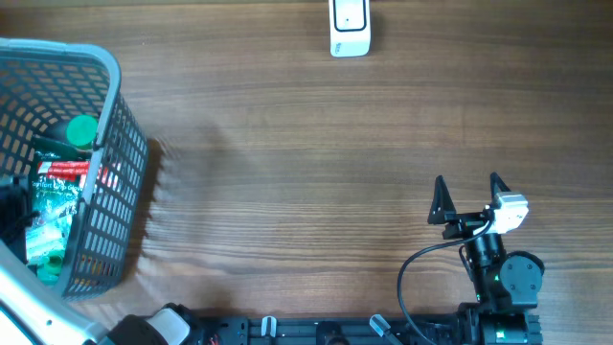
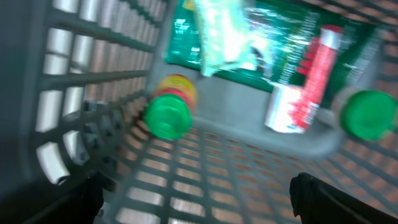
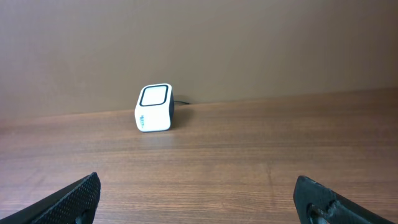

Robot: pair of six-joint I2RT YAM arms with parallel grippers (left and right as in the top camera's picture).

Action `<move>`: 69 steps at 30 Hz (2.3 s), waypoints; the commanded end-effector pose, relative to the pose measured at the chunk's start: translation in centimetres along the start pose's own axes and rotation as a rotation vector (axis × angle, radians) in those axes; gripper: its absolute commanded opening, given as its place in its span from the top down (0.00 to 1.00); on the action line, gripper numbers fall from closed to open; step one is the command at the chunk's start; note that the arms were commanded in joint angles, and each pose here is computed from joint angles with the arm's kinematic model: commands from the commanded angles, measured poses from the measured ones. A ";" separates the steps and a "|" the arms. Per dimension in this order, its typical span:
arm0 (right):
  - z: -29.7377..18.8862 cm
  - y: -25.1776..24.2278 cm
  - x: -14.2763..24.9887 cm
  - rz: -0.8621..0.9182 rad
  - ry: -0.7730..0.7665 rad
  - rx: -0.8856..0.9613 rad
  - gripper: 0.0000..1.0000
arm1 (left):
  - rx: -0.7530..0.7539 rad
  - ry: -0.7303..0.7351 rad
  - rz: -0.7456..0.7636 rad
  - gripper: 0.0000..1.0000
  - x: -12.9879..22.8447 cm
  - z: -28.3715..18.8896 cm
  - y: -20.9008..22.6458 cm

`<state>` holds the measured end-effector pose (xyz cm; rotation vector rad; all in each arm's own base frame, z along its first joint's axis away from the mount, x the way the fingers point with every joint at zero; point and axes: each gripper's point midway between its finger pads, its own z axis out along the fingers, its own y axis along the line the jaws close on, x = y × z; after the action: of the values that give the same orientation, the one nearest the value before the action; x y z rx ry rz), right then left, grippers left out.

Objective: Scan the item barcode
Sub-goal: 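Reach the left gripper into the basket and grasp the red sauce bottle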

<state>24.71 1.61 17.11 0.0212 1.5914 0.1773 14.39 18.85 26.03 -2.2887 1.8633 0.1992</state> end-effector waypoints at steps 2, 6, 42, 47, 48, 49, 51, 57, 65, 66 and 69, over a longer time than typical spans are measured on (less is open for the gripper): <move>0.0 0.3 -0.1 -0.020 -0.006 -0.018 0.01 | -0.092 -0.003 -0.080 0.00 -1.1 2.2 2.2; 0.0 0.3 -0.1 -0.020 -0.006 -0.018 0.00 | -0.114 0.012 -0.083 0.00 -0.9 5.8 2.0; 0.0 0.3 -0.1 -0.020 -0.006 -0.018 0.00 | 0.910 0.280 0.617 0.70 17.7 -20.1 -11.4; 0.0 0.3 -0.1 -0.020 -0.006 -0.018 0.00 | 0.755 0.208 1.016 0.67 30.7 -17.6 -10.4; 0.0 0.3 -0.1 -0.020 -0.006 -0.018 0.00 | 0.711 0.195 1.081 0.67 33.0 -16.5 -10.2; 0.0 0.3 -0.1 -0.020 -0.006 -0.018 0.00 | 0.631 0.183 1.178 0.67 36.6 -14.3 -10.0; 0.0 0.3 -0.1 -0.020 -0.006 -0.018 0.00 | 0.524 0.173 1.262 0.67 40.3 -11.1 -10.0; 0.0 0.3 -0.1 -0.020 -0.006 -0.018 0.00 | 0.219 0.127 1.367 0.67 45.5 -1.5 -10.4; 0.0 0.3 -0.1 -0.020 -0.006 -0.018 0.00 | 0.177 0.149 1.270 0.66 49.5 2.7 -11.1; 0.0 0.3 -0.1 -0.020 -0.006 -0.018 0.00 | 0.195 0.161 1.242 0.66 50.3 2.6 -11.0; 0.0 0.3 -0.1 -0.020 -0.006 -0.018 0.00 | 0.253 0.181 1.260 0.62 52.4 1.9 -10.4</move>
<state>24.73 1.71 17.03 0.0182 1.5950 0.1807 35.73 -26.76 13.19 -0.6882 2.9325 -0.0494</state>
